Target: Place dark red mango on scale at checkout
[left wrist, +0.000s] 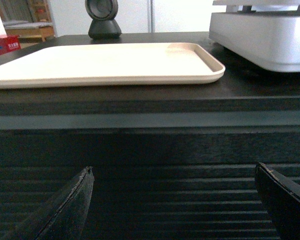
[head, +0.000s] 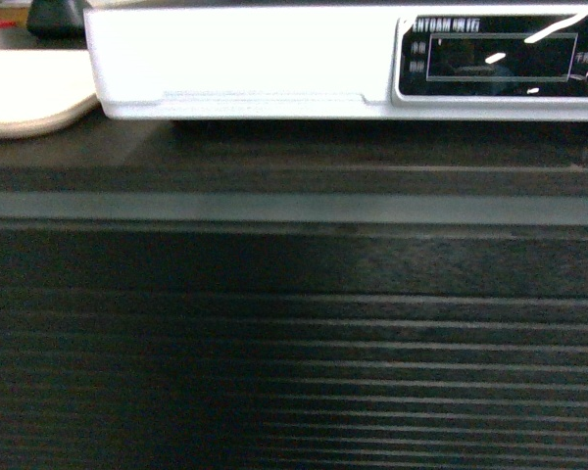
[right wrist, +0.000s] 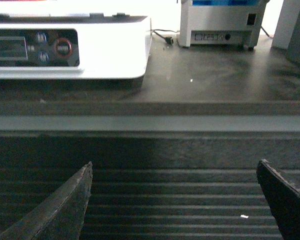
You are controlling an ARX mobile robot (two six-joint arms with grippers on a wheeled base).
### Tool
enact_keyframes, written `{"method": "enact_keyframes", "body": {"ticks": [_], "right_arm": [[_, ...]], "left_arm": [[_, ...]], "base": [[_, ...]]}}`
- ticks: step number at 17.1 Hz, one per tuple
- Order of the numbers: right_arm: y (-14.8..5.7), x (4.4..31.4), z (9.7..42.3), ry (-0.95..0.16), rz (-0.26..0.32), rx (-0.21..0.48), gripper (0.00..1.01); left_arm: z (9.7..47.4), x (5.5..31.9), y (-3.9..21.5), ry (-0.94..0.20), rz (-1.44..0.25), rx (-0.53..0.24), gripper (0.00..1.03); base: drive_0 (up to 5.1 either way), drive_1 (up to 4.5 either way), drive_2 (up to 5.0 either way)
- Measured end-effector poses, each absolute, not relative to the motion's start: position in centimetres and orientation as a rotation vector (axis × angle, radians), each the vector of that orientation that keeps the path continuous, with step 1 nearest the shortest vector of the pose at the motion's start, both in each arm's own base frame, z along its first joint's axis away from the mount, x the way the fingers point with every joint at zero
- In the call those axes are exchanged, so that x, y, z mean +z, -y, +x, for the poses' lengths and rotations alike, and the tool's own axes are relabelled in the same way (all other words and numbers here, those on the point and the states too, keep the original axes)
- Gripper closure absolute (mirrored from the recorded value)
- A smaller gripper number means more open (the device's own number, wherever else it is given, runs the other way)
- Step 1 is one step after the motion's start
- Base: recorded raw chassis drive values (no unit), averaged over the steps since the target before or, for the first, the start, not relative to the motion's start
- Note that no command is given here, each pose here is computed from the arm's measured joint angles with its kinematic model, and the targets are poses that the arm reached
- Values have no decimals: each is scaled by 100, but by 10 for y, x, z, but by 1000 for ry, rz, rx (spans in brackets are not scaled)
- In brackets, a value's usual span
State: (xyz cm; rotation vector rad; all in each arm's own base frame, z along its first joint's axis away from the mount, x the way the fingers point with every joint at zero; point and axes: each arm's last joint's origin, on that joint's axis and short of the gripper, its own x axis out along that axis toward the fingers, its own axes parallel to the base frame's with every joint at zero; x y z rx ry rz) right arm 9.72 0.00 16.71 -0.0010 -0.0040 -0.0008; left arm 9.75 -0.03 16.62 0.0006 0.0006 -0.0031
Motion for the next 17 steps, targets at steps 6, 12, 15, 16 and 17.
{"method": "enact_keyframes", "body": {"ticks": [6,12,15,16,17], "right_arm": [[0,167,97,4,-1,0,3],[0,167,97,2,-1,0,3],[0,167,97,2,-1,0,3],[0,167,97,2,-1,0,3],[0,167,97,2,-1,0,3]], "left_arm": [[98,166,0,0,1,-3,5],[98,166,0,-3,1,-3,5],[98,166,0,-2,1,-3,5],[98,166,0,-2,1,-3,5],[98,166,0,-2,1,-3,5]], "base": [[0,0,0],[0,0,0],[0,0,0],[0,0,0],[0,0,0]]}}
